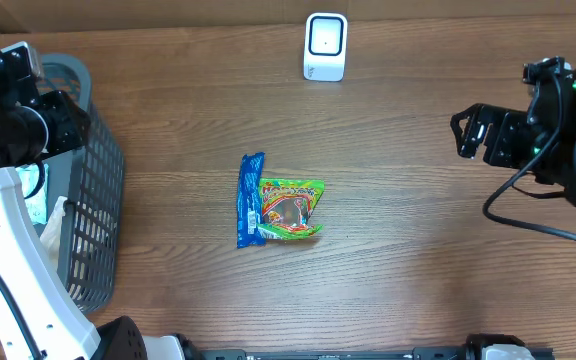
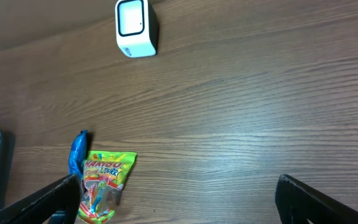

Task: Scan the item barcode
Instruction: 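Reach the left gripper back into the basket toward the clear bag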

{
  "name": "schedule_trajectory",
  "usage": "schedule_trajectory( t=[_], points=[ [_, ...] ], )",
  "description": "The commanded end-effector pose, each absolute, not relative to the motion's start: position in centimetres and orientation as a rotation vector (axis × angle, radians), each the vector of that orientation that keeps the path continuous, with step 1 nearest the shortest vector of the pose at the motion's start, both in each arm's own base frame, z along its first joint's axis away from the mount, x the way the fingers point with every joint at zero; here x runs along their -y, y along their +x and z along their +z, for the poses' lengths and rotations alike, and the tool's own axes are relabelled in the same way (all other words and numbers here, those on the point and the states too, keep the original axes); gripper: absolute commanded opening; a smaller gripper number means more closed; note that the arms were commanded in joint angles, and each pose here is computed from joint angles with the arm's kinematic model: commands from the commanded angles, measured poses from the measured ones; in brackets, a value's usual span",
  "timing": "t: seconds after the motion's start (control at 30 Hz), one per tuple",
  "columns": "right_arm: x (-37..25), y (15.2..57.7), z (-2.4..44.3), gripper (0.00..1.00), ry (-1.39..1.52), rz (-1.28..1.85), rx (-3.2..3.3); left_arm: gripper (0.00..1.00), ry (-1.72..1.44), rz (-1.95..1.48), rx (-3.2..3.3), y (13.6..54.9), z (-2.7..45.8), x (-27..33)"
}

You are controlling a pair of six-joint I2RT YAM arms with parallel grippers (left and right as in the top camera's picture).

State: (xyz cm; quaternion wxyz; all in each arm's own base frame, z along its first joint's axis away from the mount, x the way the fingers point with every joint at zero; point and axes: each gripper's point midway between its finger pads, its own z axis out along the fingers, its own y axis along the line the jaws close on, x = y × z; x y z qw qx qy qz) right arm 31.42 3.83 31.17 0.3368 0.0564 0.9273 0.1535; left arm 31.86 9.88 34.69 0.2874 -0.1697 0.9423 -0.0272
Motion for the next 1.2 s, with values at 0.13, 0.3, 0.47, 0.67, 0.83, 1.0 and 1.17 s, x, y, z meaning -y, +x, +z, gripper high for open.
schedule_trajectory(
  t=[0.13, 0.3, 0.47, 0.67, 0.83, 1.0, 1.17],
  points=[
    [-3.34, 32.13, 31.33, 1.0, 0.16, 0.379, -2.413, 0.38, -0.421, -0.071, -2.53, 31.83, 34.56, -9.71],
    [-3.34, 32.13, 31.33, 1.0, 0.16, 0.379, -2.413, 0.38, -0.421, -0.073, -2.529, 31.85, 34.57, -9.7],
    [-3.34, 32.13, 31.33, 1.0, 0.16, 0.379, -2.413, 0.38, -0.421, -0.074, -2.531, 31.81, 34.54, -9.68],
    [-3.34, 32.13, 31.33, 1.0, 0.16, 0.379, -2.413, 0.38, -0.421, -0.074, -2.529, 31.85, 34.57, -9.68],
    [-3.34, 32.13, 31.33, 1.0, 0.16, 0.379, -2.413, 0.38, -0.422, -0.075, -2.533, 31.76, 34.51, -9.65],
    [-3.34, 32.13, 31.33, 1.0, 0.16, 0.379, -2.413, 0.38, -0.422, -0.074, -2.533, 31.77, 34.52, -9.66],
    [-3.34, 32.13, 31.33, 1.0, 0.16, 0.379, -2.413, 0.38, -0.422, -0.075, -2.533, 31.77, 34.51, -9.65]
  ],
)
